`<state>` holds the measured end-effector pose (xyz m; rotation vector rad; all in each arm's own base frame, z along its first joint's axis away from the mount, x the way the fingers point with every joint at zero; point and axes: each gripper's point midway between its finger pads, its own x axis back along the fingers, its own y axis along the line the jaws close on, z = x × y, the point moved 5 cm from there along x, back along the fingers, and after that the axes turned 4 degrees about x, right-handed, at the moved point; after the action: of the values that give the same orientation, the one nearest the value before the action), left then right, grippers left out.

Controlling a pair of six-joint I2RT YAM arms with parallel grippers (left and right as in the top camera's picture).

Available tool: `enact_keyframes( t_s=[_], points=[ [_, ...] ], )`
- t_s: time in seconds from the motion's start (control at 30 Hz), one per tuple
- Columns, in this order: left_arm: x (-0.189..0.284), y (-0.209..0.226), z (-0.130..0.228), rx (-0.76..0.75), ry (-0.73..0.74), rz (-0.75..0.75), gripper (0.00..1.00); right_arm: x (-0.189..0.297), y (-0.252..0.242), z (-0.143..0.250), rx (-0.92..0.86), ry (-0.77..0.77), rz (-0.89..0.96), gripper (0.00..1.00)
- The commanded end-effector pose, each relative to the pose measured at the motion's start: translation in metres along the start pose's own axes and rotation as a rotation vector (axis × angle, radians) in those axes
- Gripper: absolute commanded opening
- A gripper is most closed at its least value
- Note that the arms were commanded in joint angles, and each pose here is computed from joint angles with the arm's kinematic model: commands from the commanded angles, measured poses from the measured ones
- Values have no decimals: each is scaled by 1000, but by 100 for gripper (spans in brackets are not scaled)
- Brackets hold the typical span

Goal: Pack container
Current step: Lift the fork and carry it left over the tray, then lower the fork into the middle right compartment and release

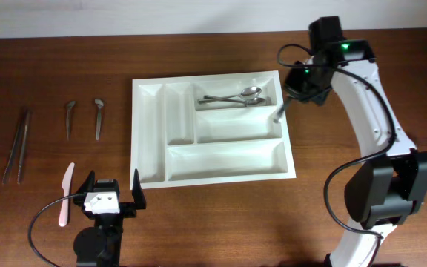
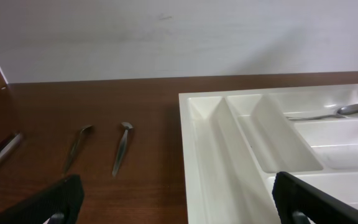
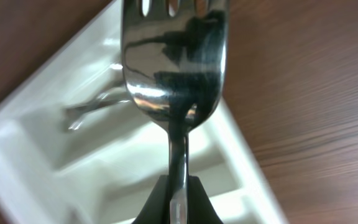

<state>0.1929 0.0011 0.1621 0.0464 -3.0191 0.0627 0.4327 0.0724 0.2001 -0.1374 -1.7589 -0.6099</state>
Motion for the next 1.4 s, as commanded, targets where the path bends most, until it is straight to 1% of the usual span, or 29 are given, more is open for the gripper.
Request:
enact_keyframes(
  t_s=[0.0,0.2,0.33,0.53,0.63,0.83,0.97,1.17,1.37],
  points=[
    [0,0,1,-15,-2,-1,99,2,31,12,-176,26,-80,4],
    [0,0,1,-15,-2,-1,99,-3,56,38,-438,78,-74,4],
    [0,0,1,-15,-2,-1,99,-5,64,48,-594,93,-64,4],
    [0,0,1,-15,-2,-1,99,-8,59,44,-771,-5,-5,4],
    [0,0,1,-15,-2,-1,99,-15,55,43,-833,-25,3,4],
    [0,0,1,-15,-2,-1,99,-35,45,51,-880,-15,54,4],
    [0,0,1,-15,-2,-1,99,-43,49,60,-864,-8,64,4],
    [0,0,1,-15,-2,-1,99,-46,66,67,-817,-38,33,4],
    [0,0,1,-15,-2,-1,99,-48,69,76,-787,-61,62,4]
  ],
)
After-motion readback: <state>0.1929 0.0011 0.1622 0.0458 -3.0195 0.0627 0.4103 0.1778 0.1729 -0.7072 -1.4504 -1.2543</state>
